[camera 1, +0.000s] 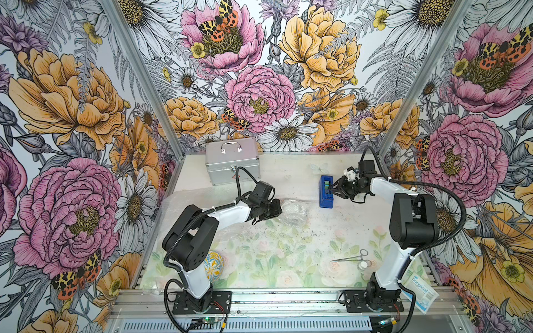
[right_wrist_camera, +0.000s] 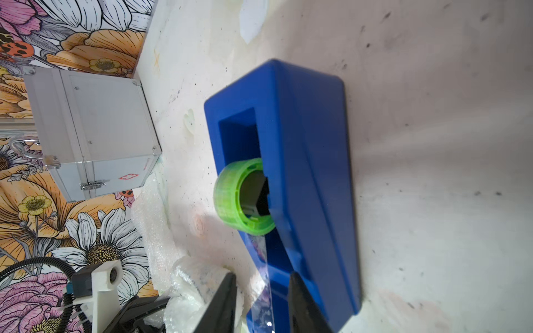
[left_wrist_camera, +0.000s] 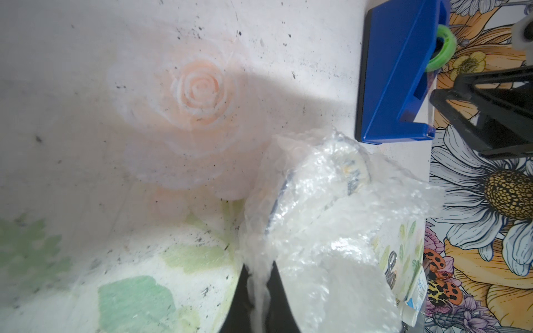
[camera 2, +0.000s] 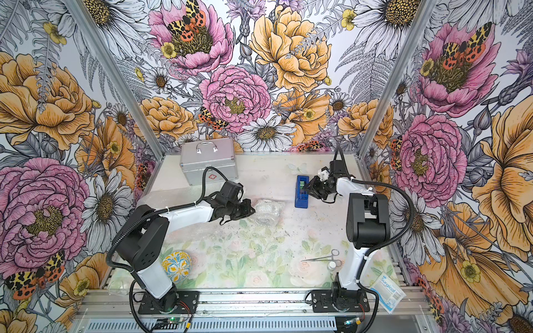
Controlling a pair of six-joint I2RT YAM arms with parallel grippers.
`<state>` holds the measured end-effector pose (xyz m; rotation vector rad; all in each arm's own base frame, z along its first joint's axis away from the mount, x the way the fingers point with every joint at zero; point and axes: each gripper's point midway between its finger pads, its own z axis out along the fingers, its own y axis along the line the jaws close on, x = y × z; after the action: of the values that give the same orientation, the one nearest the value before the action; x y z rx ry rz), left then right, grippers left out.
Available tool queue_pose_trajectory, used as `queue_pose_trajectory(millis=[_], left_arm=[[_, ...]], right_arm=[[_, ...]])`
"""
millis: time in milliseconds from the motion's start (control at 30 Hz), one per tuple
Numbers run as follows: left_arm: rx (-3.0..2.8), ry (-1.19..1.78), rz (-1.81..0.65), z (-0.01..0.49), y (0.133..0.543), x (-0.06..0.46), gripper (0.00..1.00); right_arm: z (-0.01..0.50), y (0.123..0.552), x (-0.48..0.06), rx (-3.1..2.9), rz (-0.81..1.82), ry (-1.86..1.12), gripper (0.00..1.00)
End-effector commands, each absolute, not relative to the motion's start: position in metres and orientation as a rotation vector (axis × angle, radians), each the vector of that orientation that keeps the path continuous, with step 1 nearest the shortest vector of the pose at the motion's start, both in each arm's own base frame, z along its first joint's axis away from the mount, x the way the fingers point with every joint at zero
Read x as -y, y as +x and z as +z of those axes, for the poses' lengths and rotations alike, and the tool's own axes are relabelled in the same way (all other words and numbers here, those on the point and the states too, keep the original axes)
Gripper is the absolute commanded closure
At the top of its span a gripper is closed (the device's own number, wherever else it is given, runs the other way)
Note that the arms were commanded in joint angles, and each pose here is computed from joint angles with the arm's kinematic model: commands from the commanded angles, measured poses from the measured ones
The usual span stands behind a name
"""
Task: Wrap bowls in bubble wrap
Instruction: Tear off the tape using the Tape Cutter.
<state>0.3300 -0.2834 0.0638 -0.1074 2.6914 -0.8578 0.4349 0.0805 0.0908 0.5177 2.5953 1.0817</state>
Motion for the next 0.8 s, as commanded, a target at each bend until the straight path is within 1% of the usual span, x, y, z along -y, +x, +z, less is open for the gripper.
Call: queue_pose_trajectory(millis=[0, 333, 600, 767], left_arm=[[-2.658, -0.080, -0.855, 0.078, 0.332, 0.285, 1.00], [-2.663, -0.085, -0.854, 0.077, 0.332, 0.285, 1.00], [-2.662, -0.086, -0.856, 0.078, 0.331, 0.285, 1.00], [-2.664, -0.082, -0.857, 0.078, 0.331, 0.285, 1.00]], right_arm=[[0.080, 0.434, -0.084, -2.608, 1.124, 0.507, 0.67], [0.070, 0.431, -0.088, -2.631, 1.156, 0.515, 0.69], [0.057, 0.429, -0.086, -2.655, 1.146, 0.545, 0.74], [0.057, 0.429, -0.085, -2.648, 1.157, 0.550, 0.75]])
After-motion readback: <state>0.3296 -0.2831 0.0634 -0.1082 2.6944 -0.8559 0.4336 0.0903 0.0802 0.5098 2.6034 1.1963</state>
